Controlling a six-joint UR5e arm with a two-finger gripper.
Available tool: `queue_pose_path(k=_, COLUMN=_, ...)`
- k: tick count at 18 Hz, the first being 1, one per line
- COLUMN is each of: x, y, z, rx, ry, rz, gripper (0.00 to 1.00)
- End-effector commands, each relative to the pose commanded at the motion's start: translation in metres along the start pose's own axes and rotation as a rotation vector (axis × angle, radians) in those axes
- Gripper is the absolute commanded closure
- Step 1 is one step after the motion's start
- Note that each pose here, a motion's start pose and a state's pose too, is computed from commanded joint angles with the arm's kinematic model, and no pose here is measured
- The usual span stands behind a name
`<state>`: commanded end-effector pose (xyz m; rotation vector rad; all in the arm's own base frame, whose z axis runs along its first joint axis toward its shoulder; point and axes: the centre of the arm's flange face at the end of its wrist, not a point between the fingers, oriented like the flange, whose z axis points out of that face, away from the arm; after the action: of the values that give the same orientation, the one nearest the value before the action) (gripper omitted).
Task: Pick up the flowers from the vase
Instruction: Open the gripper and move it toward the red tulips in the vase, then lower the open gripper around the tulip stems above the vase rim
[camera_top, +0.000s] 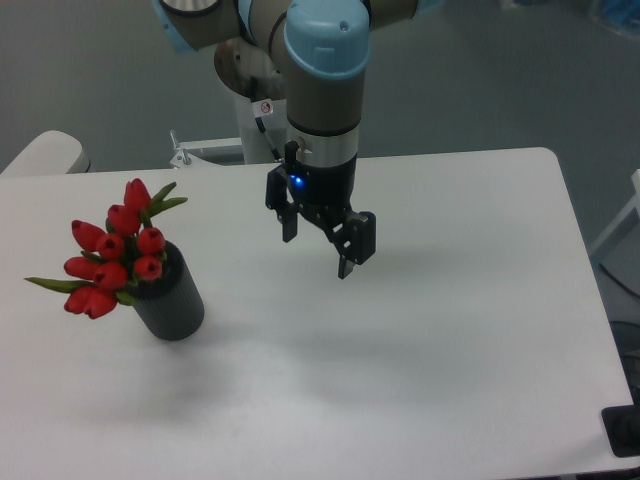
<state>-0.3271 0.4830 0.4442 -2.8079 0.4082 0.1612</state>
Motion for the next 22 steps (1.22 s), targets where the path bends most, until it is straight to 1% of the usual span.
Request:
queue_pose_path(k=2, x=0.005, y=0.001, z=0.008, rx=0.020, ry=0.028, rz=-0.002, gripper=0.00)
queue_pose_path(k=4, x=0.013, y=0.003, z=0.025, rx=0.111, ry=0.108, rz=-0.015, gripper=0.00)
queue_pose_path(k=7, x=0.015, y=0.018, z=0.043, rx=0.265, ry=0.173, rz=-0.062, gripper=0.00)
queue_pose_path(k=10, x=0.029, y=0.019, z=0.050, rx=0.370, ry=0.237, rz=-0.080, gripper=0.00)
queue_pose_path(k=14, x=0.049, y=0.017, z=0.063, rx=0.509, ry=0.331, rz=-0.066, gripper=0.00)
queue_pose_path(k=15, x=0.052, y=0.016, z=0.064, rx=0.527, ry=0.338, rz=-0.055, gripper=0.00)
queue_pose_path(k=18, x=0.058, y=0.017, z=0.053, rx=0.533, ry=0.313, rz=-0.011, gripper=0.00)
queue_pose_path(k=20, x=0.067, y=0.022, z=0.058, rx=0.536, ry=0.325, rz=-0.010, gripper=0.00)
queue_pose_path(k=22, x=0.077, y=0.016, z=0.059, rx=0.540, ry=0.328, rz=0.035, gripper=0.00)
